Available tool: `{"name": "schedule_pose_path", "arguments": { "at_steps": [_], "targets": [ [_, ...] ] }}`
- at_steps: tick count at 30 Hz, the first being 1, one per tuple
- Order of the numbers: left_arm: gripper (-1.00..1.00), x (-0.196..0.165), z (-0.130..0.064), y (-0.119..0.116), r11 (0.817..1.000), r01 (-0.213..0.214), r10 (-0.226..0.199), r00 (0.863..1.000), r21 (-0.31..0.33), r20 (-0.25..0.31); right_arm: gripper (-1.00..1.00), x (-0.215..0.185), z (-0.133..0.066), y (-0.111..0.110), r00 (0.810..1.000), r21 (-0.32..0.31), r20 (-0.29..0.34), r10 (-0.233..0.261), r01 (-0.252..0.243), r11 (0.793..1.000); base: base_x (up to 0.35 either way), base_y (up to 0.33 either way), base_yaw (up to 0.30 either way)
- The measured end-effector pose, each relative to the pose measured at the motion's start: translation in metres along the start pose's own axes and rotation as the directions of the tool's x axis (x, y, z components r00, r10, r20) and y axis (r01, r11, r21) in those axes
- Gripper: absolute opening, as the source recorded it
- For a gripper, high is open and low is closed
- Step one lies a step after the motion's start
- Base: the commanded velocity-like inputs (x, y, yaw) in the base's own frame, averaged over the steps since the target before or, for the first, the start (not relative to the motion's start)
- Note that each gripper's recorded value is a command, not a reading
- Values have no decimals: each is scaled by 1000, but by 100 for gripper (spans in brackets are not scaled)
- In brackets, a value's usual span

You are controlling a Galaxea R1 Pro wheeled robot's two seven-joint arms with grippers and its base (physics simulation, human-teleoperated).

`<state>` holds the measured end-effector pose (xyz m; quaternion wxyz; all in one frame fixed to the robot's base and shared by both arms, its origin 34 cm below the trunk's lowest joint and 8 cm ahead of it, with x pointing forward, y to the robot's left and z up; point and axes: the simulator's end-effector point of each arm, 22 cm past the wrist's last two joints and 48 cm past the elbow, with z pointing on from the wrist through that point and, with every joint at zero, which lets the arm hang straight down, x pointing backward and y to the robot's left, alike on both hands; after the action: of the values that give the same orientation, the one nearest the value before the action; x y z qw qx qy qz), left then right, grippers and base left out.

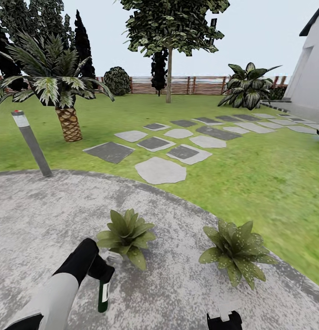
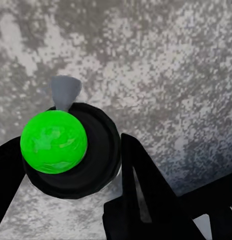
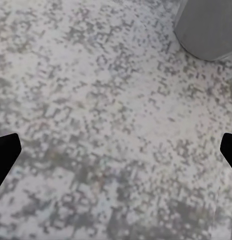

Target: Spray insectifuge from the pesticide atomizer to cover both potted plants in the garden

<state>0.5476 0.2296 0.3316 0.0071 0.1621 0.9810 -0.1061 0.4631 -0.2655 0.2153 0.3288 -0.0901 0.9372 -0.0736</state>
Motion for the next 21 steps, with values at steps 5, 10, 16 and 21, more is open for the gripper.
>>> {"name": "schedule_pose_path", "arguments": {
  "at_steps": [5,10,16,21],
  "targets": [
    [-100,12,31,-3,999,1,1,998,-42,55,100,0,0,0,1000,0,0,0,0,1000,0,0,0],
    [-100,15,72,-25,996,49,-39,990,-69,134,100,0,0,0,1000,1,0,0,0,1000,0,0,0],
    [-100,16,81,-22,994,49,-32,985,-97,168,100,-1,0,1,1000,-1,2,0,0,1000,0,0,-37],
    [-100,20,84,-30,996,48,-36,987,-70,159,100,-1,0,1,1000,-1,2,1,-1,1000,0,0,-243]
  ]
}}
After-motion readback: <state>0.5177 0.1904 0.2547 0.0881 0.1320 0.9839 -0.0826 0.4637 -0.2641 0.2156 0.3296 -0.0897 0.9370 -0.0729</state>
